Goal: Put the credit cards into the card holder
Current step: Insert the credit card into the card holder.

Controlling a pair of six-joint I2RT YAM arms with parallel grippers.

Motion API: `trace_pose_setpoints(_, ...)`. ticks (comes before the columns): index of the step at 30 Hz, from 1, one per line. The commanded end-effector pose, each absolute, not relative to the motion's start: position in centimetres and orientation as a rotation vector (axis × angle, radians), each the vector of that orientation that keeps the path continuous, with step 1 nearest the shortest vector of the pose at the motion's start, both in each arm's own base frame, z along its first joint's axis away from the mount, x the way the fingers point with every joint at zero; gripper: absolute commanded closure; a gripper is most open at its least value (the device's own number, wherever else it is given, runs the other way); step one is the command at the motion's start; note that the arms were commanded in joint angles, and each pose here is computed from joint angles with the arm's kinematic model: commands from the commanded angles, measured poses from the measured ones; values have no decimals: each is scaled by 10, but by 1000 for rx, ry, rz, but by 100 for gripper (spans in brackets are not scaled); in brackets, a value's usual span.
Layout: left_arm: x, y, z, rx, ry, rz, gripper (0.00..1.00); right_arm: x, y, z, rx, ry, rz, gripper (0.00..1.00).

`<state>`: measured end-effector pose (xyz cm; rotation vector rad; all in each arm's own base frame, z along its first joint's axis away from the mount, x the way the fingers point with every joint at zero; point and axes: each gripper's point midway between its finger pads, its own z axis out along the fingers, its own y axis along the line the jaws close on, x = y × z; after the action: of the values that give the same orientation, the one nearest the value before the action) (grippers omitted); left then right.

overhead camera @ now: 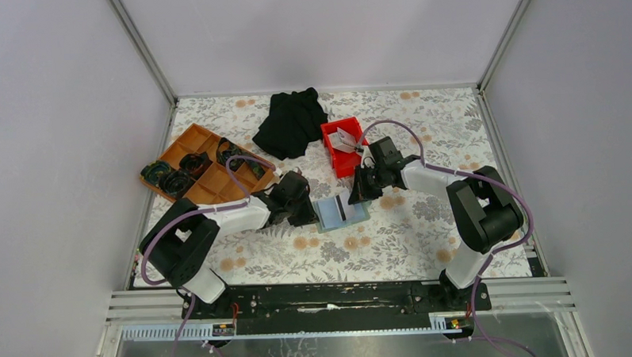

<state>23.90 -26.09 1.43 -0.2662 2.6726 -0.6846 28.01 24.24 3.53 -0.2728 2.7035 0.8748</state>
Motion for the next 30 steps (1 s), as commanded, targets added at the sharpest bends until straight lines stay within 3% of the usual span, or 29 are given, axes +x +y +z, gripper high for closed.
trace_pose_setpoints(1, 230, -249, -7, -236, 2733, -581, 75, 283, 229, 26, -282, 2715, 779, 100)
trace_pose_setpoints(30, 230, -249, -9, -216, 2746, -565, 76, 285, 230, 42, -261, 2678, 822, 100)
